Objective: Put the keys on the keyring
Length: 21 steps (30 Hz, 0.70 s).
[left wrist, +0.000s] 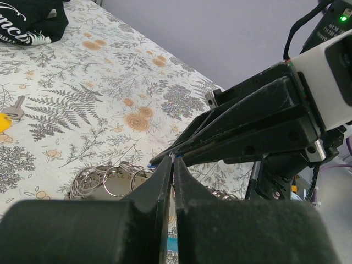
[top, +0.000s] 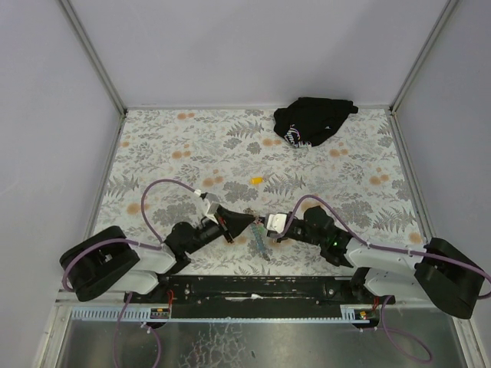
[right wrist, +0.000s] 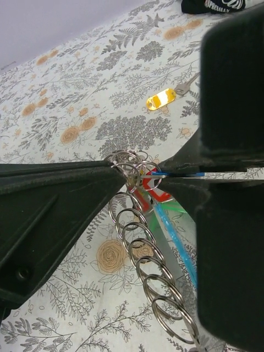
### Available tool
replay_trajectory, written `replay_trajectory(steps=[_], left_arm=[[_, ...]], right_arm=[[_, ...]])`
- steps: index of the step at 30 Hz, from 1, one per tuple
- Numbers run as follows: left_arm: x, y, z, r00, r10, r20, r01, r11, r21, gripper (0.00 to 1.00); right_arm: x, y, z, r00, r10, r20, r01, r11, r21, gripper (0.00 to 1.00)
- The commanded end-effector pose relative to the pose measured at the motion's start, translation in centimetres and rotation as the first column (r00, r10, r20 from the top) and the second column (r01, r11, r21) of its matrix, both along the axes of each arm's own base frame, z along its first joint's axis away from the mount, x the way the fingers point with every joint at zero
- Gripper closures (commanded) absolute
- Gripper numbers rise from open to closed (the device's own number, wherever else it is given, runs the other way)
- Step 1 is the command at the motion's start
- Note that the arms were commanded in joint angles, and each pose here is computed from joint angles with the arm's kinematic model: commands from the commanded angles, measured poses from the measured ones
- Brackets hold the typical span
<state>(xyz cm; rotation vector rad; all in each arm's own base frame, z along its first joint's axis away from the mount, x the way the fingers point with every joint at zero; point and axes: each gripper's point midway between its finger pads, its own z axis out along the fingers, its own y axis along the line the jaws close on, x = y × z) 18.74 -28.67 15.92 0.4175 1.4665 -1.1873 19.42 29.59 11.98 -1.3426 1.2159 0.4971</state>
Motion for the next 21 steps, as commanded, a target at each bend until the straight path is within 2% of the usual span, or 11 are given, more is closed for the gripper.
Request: replay_trajectory(steps=[1,6,14,21], left_arm=[[0.3,0.8,2.6,0.995,0.043,0.085,-0.038,0.998,-0.059,1.0],[-0.1,0.8,2.1,0.995,0.018,0.094,-0.017,1.0,-0.02,0.98],[-0.1,0.5,2.2,0.992,-0.039,0.124,0.031,0.997,0.069,0.76],[-0.2,-0.3,1.4,0.985,-0.131,0.11,0.114,0.983,0.143,0.63]], right_arm=[[1.4,-0.6,2.6,0.997,-0.057,0.045,0.058,0.998,-0.018,1.0],[1.2,-0.8,3.5,0.998,-0.035,0.044,0.039,0.995,-0.094,1.0],[1.0,-0.6,4.1,0.999,0.02,0.044,-0.011,0.979,-0.205,1.0],[0.6,-0.3,4.4,0.997,0.061,0.054,-0.046,0.965,-0.257,1.0]])
